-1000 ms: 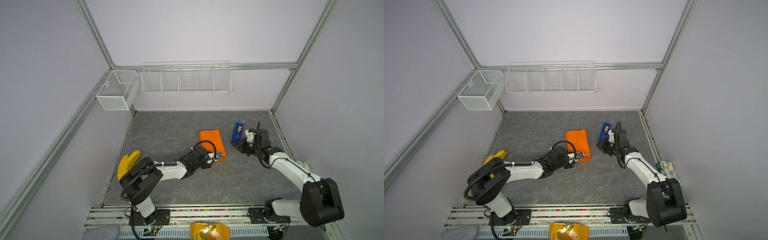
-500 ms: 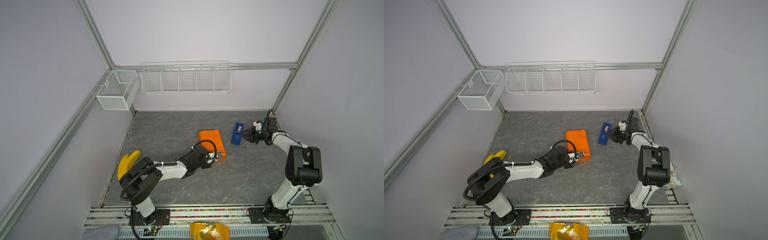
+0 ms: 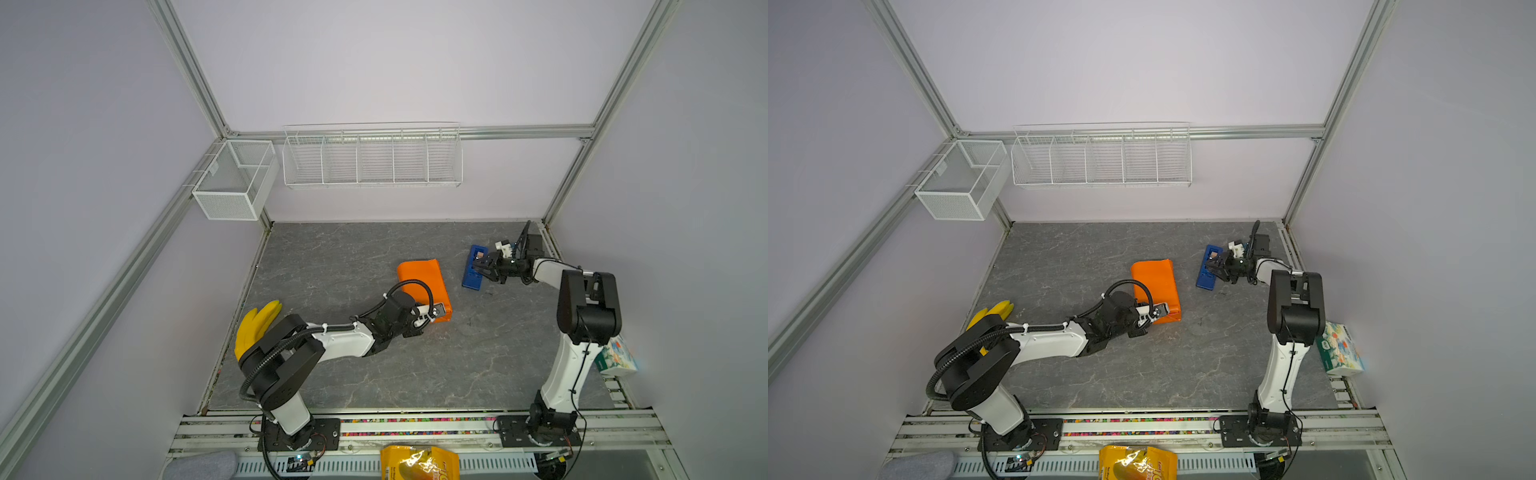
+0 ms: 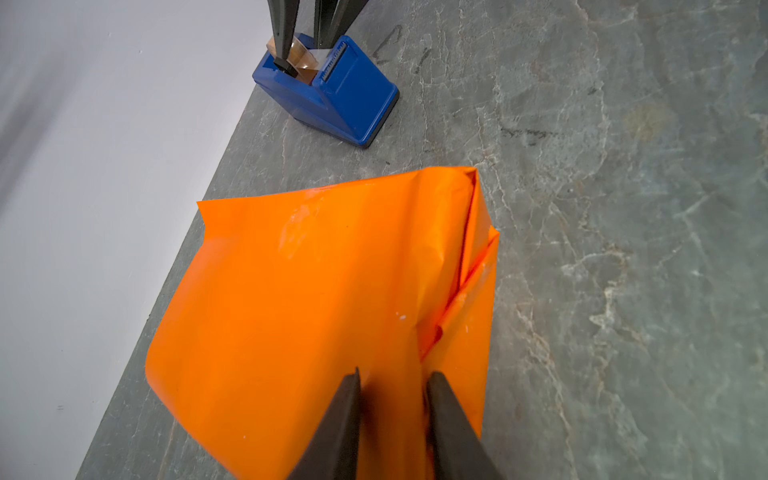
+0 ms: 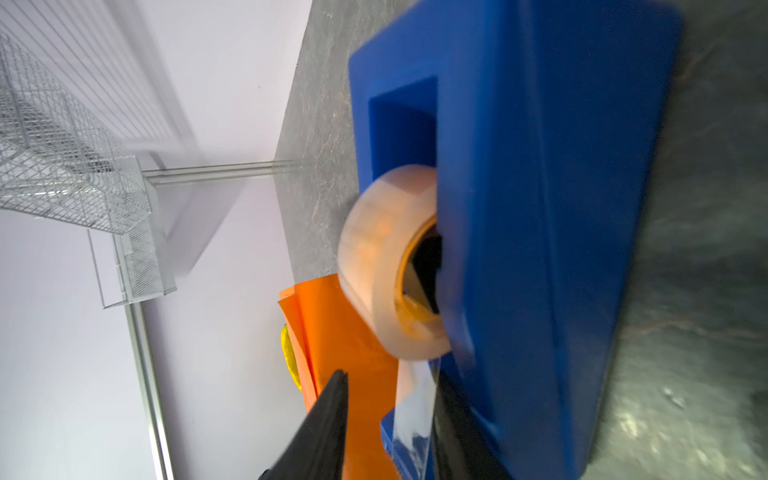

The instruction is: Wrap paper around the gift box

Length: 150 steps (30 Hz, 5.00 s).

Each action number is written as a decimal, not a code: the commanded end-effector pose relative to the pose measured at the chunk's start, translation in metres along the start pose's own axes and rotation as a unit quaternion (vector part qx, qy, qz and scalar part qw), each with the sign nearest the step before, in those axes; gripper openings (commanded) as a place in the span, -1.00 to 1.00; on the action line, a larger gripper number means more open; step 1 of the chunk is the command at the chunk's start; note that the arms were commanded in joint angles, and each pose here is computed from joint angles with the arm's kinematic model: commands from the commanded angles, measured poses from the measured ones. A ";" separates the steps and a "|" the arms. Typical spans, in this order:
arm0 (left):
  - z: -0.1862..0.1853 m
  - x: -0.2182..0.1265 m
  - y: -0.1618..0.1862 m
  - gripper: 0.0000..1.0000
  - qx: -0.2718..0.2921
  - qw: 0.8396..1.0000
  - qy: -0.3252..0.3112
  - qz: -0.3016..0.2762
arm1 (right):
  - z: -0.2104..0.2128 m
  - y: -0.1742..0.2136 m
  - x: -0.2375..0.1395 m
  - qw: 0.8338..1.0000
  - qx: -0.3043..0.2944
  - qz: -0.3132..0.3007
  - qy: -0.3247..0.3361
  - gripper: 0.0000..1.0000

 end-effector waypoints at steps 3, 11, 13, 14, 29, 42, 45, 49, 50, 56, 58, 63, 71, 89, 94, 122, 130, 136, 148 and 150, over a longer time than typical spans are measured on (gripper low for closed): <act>-0.019 0.002 0.035 -0.44 -0.001 0.997 0.035 0.065 | -0.021 0.006 0.011 0.999 0.036 0.006 -0.007 -0.44; -0.019 0.003 0.034 -0.44 -0.001 0.997 0.037 0.065 | -0.013 0.001 -0.001 0.999 0.036 -0.013 -0.013 -0.82; -0.020 0.003 0.034 -0.44 -0.001 0.997 0.039 0.067 | -0.006 -0.003 -0.006 0.999 0.031 -0.018 -0.019 -0.86; -0.020 0.003 0.034 -0.44 -0.001 0.997 0.038 0.067 | -0.002 -0.004 -0.007 0.999 0.028 -0.021 -0.021 -0.86; -0.021 0.004 0.034 -0.44 -0.007 0.997 0.044 0.070 | 0.048 0.027 -0.028 0.999 0.006 -0.014 -0.048 -0.86; -0.022 0.004 0.036 -0.44 -0.006 0.996 0.046 0.075 | 0.055 0.078 -0.037 1.000 -0.014 0.010 -0.022 -0.87; -0.022 0.004 0.035 -0.44 -0.006 0.996 0.046 0.074 | 0.050 0.091 -0.039 1.000 -0.017 0.021 -0.003 -0.87; -0.022 0.005 0.036 -0.44 -0.006 0.996 0.046 0.075 | 0.040 0.108 -0.034 0.999 -0.007 0.034 0.000 -0.86; -0.022 0.005 0.036 -0.44 -0.006 0.996 0.047 0.076 | 0.039 0.111 -0.032 0.999 -0.007 0.038 -0.001 -0.86; -0.023 0.005 0.037 -0.44 -0.006 0.996 0.047 0.077 | 0.022 0.127 -0.021 0.998 0.007 0.056 0.005 -0.86; -0.024 0.006 0.038 -0.44 -0.006 0.996 0.049 0.078 | 0.019 0.127 -0.015 0.998 0.008 0.062 0.007 -0.86; -0.024 0.006 0.038 -0.44 -0.006 0.996 0.049 0.080 | -0.003 0.130 -0.003 0.996 0.021 0.078 0.030 -0.86; -0.025 0.006 0.038 -0.44 -0.008 0.995 0.055 0.081 | -0.048 0.163 -0.009 0.981 0.052 0.131 0.136 -0.86; -0.027 0.007 0.037 -0.44 -0.018 0.994 0.064 0.082 | 0.061 0.142 -0.045 0.985 -0.127 0.089 0.074 -0.87; -0.027 0.006 0.036 -0.44 -0.017 0.995 0.063 0.080 | 0.112 0.164 -0.040 0.976 -0.185 0.116 0.013 -0.87; -0.028 0.005 0.038 -0.45 -0.020 0.994 0.064 0.085 | 0.096 0.235 0.044 0.962 -0.158 0.224 -0.007 -0.87; -0.027 0.005 0.038 -0.46 -0.020 0.994 0.063 0.085 | 0.093 0.236 0.037 0.965 -0.157 0.211 0.014 -0.87; -0.026 0.004 0.036 -0.47 -0.027 0.995 0.061 0.080 | 0.085 0.240 0.033 0.967 -0.148 0.205 0.029 -0.87; -0.027 0.005 0.037 -0.47 -0.031 0.994 0.063 0.081 | 0.098 0.237 0.040 0.970 -0.149 0.192 -0.011 -0.87; -0.026 0.005 0.036 -0.48 -0.031 0.994 0.062 0.080 | 0.093 0.237 0.042 0.970 -0.145 0.193 -0.004 -0.87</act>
Point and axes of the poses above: each gripper's point midway between its finger pads, its own x axis out along the fingers, its own z axis along the line the jaws close on, y = z × x, the point moved 2 cm from there along -x, back along the fingers, and after that the axes turned 12 degrees about -x, right-handed, at the moved point
